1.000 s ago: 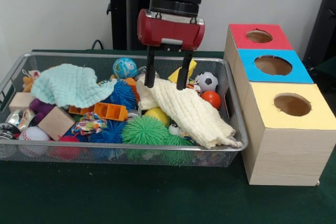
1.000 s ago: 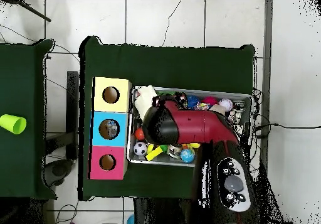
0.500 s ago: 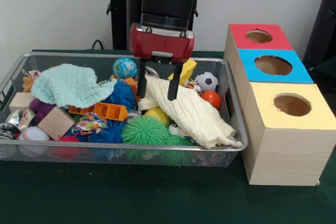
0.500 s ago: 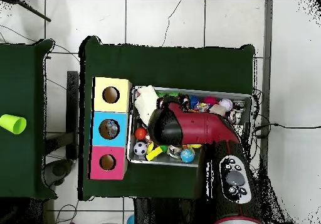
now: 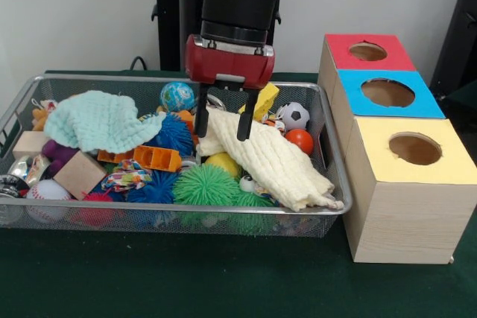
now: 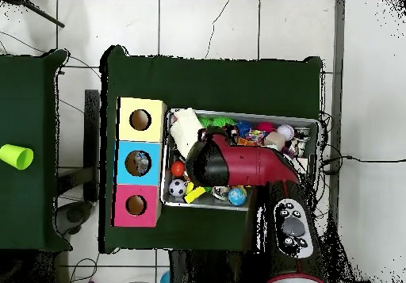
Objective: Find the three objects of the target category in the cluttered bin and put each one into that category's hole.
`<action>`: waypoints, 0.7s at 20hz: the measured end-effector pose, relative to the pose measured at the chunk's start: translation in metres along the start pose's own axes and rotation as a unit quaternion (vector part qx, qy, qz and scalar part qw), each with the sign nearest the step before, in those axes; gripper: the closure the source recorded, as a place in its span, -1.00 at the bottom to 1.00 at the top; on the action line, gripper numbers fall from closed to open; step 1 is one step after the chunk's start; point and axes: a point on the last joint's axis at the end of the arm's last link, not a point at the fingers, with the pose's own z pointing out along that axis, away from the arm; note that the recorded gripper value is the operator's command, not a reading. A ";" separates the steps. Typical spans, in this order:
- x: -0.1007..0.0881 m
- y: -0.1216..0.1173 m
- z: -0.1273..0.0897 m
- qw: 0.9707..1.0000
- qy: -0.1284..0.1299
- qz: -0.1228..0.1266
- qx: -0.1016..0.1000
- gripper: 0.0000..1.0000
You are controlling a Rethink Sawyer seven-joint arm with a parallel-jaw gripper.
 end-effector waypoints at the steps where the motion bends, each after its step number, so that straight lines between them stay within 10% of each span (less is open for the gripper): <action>1: 0.000 0.001 0.000 1.000 0.000 0.001 -0.001 -1.00; 14: 0.000 -0.002 -0.003 1.000 0.003 0.015 0.000 -1.00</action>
